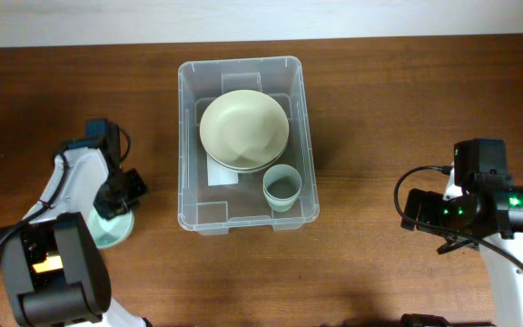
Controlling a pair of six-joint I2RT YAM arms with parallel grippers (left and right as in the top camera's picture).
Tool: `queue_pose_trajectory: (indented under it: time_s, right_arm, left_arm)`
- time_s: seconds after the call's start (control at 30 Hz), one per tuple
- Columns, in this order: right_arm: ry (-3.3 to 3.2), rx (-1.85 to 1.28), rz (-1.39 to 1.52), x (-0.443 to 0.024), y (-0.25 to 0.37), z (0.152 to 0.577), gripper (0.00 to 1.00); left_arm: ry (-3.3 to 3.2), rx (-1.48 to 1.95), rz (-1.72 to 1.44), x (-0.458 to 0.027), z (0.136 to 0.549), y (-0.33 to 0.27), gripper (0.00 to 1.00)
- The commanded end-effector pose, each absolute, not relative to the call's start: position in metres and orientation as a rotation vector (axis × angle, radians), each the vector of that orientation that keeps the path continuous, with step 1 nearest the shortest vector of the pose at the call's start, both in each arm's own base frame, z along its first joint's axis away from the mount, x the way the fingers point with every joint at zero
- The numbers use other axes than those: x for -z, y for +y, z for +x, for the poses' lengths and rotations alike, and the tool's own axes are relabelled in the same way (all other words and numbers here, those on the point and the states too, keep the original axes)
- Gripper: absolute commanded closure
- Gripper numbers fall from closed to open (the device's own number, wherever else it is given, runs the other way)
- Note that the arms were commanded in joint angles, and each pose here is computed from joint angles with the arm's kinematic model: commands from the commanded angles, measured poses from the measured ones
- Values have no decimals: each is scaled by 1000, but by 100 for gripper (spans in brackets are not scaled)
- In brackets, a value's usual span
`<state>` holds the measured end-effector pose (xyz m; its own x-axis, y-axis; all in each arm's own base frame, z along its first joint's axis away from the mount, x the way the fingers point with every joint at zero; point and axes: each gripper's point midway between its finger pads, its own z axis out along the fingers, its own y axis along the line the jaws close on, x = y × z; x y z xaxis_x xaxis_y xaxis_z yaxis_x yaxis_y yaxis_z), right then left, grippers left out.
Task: Pack container
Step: 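Return the left gripper and grasp the mint bowl rim, then carry the mint bowl into the container's front left and release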
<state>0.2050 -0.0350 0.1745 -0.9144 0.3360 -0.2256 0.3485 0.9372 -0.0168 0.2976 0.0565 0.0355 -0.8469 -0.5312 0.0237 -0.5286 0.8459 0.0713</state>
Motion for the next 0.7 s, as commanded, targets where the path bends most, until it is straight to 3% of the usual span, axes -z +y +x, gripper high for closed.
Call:
queue_pose_trajectory:
  time_s: [0.0,0.27,0.43,0.57,0.67]
  right_arm:
    - [2870,94,519,-175,-36,205,1]
    - [2869,94,519,-175,-36,205,1]
    - [2867,94,519,-175,-36,206,1]
    - [2867,93,519,-175,-36,206,1]
    - [2867,93,519,-175,-36,206,1]
  left_arm:
    - [-3127,60,784,-84,333,42,99]
    - [-3445,-15,378,-207,363,-17,99]
    - [-3493,-49,-60,-239,351,-76,99]
    - [-3418,-121,222,-234,330,-106,99]
    - [-3412,-170,260,-234,323,-131,99]
